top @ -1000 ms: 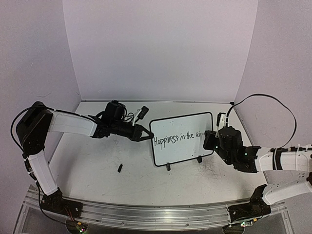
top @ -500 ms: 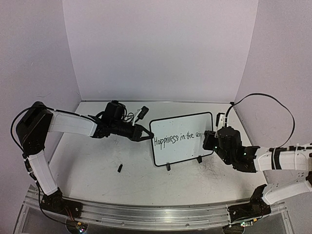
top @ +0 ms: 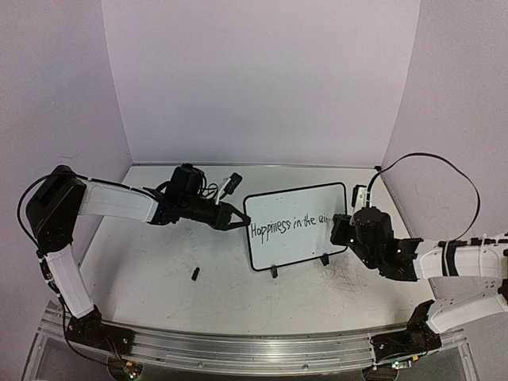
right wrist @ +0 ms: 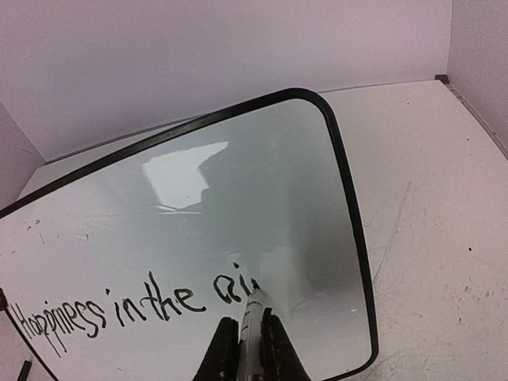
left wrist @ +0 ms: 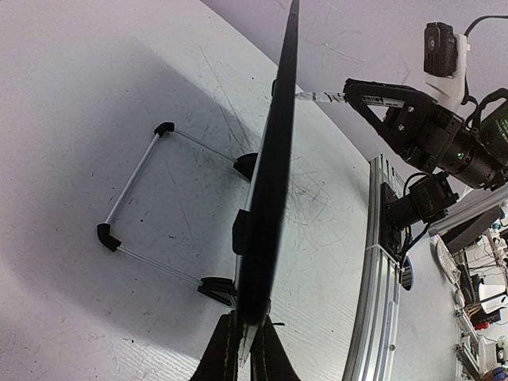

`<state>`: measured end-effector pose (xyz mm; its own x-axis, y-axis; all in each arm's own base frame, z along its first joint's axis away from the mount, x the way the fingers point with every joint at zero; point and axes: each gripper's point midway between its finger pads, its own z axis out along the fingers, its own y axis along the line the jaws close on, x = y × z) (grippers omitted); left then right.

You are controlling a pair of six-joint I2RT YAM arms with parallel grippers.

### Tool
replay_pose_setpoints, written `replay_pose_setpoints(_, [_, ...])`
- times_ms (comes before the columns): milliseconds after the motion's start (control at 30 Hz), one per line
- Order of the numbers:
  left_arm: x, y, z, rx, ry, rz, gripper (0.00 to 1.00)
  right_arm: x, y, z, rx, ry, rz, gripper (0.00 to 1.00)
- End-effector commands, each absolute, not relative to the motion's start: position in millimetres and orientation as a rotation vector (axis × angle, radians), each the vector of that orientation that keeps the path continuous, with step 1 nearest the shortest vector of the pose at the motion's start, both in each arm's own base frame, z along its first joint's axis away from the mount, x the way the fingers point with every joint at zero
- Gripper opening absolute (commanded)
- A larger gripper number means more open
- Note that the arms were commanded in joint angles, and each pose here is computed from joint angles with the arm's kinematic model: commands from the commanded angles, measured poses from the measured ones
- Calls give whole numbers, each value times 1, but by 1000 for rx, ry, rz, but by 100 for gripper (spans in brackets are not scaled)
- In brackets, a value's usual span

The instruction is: Write a sentence on the whiteboard

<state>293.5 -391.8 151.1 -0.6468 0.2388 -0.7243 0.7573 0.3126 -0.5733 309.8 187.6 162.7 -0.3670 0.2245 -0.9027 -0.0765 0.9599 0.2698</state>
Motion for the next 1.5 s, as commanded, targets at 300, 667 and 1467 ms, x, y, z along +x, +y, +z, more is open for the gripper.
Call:
replay_pose_setpoints(300, [280, -398, 162, 919, 2067, -1351, 0, 308, 183, 162, 132, 1927, 330, 0])
replay_pose_setpoints(667, [280, -397, 164, 922, 2062, -1351, 0, 318, 189, 180, 147, 1871, 336, 0])
replay_pose_setpoints(1467, [279, -398, 163, 925, 2062, -1352, 0, 314, 178, 196, 187, 1832, 335, 0])
